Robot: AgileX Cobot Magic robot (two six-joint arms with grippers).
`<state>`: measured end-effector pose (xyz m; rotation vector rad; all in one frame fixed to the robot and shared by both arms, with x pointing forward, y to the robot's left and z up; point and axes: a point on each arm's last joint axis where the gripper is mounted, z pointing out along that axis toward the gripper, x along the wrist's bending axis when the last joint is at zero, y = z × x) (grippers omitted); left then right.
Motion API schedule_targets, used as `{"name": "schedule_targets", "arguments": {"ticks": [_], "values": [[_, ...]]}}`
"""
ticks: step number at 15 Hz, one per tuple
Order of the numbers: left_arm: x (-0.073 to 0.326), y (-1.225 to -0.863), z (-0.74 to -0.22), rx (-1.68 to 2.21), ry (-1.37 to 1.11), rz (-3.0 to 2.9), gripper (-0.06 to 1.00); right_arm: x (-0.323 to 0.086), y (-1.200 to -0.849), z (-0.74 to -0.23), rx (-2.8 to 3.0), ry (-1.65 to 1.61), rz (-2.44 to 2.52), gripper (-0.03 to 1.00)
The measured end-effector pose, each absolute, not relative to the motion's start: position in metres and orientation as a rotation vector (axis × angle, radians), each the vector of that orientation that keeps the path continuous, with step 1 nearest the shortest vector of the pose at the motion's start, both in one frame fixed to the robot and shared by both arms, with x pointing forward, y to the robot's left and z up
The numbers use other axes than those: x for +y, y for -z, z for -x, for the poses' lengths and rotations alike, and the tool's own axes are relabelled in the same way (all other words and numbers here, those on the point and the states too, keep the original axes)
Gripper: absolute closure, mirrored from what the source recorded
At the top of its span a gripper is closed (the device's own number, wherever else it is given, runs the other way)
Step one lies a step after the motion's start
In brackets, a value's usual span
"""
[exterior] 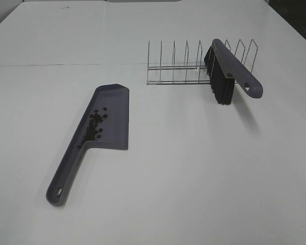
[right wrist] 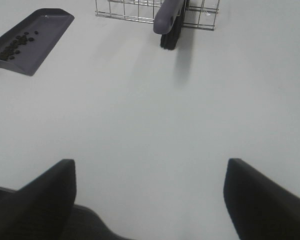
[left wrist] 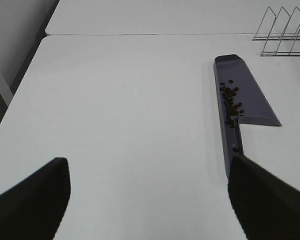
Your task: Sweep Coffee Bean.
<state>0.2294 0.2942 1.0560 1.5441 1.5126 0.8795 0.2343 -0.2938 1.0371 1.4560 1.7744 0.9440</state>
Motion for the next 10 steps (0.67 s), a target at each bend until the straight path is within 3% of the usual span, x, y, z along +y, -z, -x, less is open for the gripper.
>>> {"name": "schedule_targets", "arguments": {"ticks": [10], "values": [[0.3013,-1.0558,-0.2294,1.595,-0.924,-1.485,0.18,-0.2938,-1.0371,-0.2343,1.775,-0.944,-1.455,0.29]]}}
